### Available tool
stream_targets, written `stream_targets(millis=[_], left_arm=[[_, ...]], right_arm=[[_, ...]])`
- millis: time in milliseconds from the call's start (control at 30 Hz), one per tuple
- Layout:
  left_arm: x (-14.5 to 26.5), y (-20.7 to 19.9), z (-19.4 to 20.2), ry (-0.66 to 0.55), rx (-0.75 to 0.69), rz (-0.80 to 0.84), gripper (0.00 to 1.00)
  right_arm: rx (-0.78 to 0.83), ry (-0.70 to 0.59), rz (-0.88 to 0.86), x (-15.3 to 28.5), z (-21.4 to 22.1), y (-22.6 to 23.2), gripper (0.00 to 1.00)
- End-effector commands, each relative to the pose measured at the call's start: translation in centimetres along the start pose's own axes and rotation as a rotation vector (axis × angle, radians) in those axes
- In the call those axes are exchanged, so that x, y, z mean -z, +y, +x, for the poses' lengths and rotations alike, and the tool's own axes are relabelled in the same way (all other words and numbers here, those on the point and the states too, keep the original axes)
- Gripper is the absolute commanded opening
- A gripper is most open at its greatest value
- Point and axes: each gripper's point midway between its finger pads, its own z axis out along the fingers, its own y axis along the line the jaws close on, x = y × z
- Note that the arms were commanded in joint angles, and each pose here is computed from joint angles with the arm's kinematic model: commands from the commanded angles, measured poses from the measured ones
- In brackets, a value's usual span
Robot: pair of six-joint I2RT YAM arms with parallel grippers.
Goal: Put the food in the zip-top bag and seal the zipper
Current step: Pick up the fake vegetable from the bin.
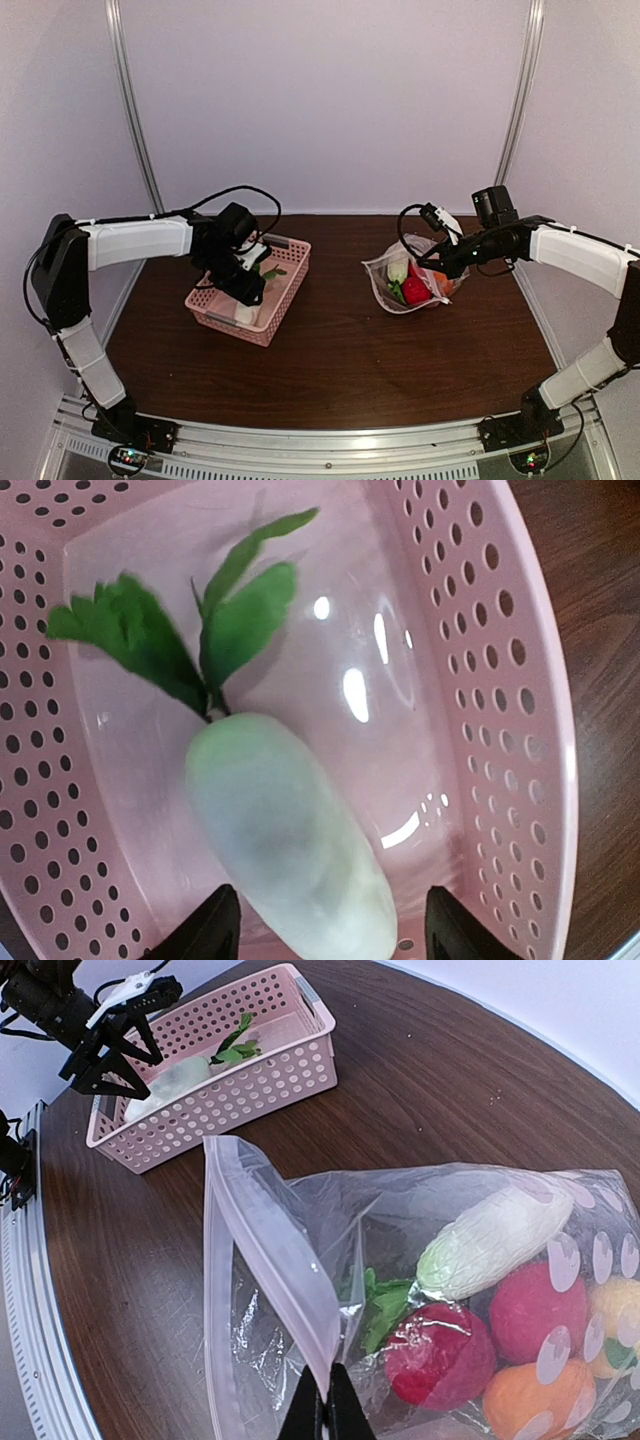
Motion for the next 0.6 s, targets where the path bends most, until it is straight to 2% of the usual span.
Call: stream_targets(millis=[0, 300, 567], left_arm=[[1.6, 0.2, -2.7, -0.106, 0.022, -0.015, 0.66], [0.4, 2.9, -3.0, -0.014, 0.142, -0.169, 0.68], [1.6, 5.0, -2.7, -0.064, 0.341, -0.229, 0.66]], right_arm=[[0.014, -0.003, 0.032, 0.7, -0.2, -0.3, 0.0], [0.009, -0.016, 0.024, 1.0, -0.3, 0.0, 0.0], [0.017, -0.019, 0.015, 1.1, -0.4, 0.2, 0.0]])
